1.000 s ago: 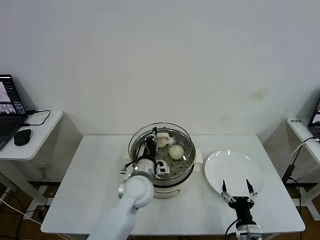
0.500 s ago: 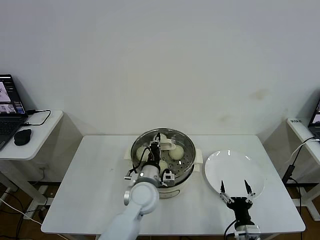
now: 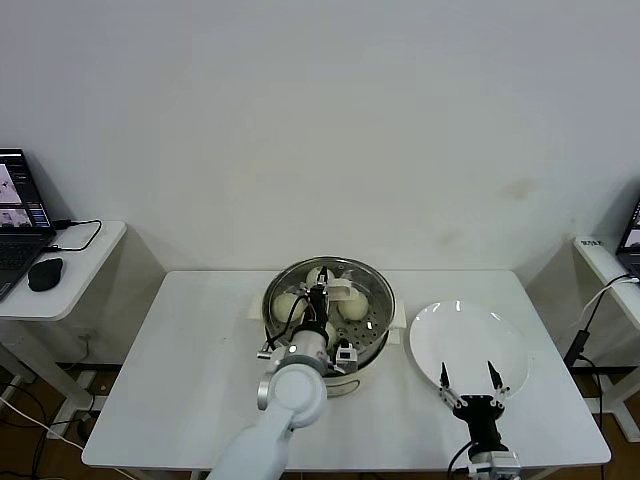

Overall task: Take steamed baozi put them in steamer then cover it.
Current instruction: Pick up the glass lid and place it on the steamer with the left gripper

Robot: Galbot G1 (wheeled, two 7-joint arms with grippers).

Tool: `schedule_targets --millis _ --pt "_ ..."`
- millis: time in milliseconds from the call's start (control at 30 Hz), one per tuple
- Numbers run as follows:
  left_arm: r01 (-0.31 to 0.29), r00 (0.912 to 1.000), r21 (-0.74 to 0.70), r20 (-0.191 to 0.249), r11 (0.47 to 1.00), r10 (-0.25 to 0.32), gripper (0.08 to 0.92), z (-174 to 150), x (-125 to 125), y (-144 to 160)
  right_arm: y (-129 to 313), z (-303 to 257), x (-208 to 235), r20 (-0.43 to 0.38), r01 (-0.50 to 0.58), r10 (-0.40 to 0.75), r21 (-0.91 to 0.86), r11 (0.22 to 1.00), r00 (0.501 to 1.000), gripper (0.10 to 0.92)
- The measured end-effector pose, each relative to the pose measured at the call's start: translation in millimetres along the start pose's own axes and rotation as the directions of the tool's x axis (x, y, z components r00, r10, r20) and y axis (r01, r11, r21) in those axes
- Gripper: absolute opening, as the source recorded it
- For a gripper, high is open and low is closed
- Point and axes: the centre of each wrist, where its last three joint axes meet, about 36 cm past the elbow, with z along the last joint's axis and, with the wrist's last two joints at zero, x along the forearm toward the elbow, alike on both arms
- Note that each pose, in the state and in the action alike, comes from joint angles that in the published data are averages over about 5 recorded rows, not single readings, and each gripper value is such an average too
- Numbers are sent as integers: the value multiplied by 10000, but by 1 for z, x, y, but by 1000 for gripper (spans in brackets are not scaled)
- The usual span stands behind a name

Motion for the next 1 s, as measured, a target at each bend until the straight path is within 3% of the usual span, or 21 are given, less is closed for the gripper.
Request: schedule_targets --millis 633,733,1000 --pt "-45 9999 -190 -104 9998 43 151 4 -3 -3 3 1 0 -12 127 -127 -33 9999 9999 823" --pt "-41 10000 -187 -88 9998 39 188 4 -2 -4 2 0 0 -11 135 -135 -24 9999 9999 823" --pt "34 10000 -114 16 9999 -34 414 4 6 -2 3 1 0 -7 179 -179 -36 9998 9998 823"
